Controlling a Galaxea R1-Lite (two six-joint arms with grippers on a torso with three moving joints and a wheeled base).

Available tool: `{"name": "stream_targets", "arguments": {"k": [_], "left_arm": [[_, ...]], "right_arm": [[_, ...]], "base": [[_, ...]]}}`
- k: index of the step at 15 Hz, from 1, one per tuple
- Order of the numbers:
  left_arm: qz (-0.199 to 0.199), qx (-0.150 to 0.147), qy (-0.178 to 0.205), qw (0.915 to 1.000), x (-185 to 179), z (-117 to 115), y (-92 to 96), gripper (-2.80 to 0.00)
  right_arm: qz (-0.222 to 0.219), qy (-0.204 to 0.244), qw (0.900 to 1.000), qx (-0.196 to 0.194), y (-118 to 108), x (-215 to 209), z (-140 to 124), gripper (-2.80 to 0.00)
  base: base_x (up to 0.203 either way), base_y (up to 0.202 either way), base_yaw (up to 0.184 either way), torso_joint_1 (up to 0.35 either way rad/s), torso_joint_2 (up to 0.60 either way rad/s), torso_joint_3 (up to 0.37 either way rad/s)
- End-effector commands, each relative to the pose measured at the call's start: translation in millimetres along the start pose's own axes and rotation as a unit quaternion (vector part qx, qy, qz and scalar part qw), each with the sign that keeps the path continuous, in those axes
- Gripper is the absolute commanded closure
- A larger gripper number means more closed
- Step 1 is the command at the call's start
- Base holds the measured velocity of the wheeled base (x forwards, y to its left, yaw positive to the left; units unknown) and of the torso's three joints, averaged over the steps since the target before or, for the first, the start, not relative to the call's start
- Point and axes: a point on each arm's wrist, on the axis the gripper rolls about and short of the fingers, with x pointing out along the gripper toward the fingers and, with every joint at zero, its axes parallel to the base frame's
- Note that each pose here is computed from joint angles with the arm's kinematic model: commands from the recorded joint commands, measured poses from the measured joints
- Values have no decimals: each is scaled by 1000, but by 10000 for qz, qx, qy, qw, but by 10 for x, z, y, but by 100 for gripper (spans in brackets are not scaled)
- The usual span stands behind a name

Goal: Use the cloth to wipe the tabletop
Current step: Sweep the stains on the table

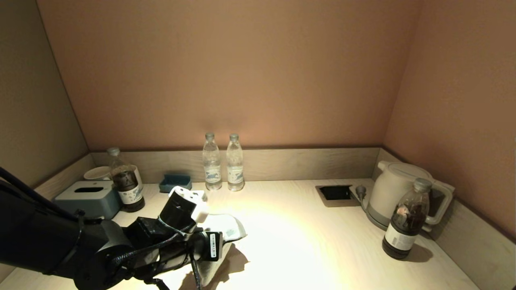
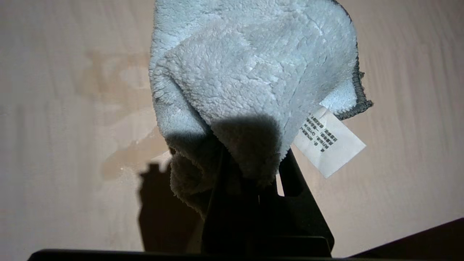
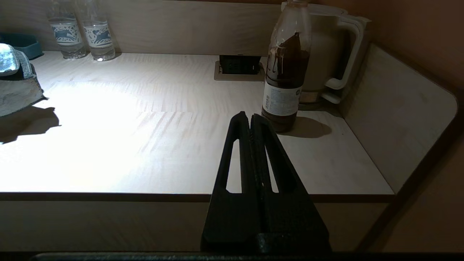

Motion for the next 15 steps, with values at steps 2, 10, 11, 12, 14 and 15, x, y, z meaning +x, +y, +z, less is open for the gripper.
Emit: {"name": "stream_targets", "arguments": {"k": [2,10,11,12,14,15], "left_arm": [[-147,129,43,9998,-18,-102,-170,0],[-157,-18,-487,9987,305,-190,-444,0],[-164,-75,-698,9974,348,-156,-499,0],[-208,-81,-751,9969,366,-152,-536,0],[-324,-72,-800,9962,364,-153,-627,0],[-415,-46,-808,9959,349,-166,-703,0]], "right_arm": [[6,-2,10000,-3,0,0,1,0],[6,5,10000,-7,0,1,-3,0],[6,5,10000,-3,0,1,-3,0],[6,-2,10000,-3,0,0,1,0],[6,-2,10000,-3,0,0,1,0],[6,5,10000,-2,0,1,-3,0]], "base": [[0,0,0,0,0,0],[0,0,0,0,0,0],[0,0,0,0,0,0],[0,0,0,0,0,0],[0,0,0,0,0,0],[0,0,0,0,0,0]]}}
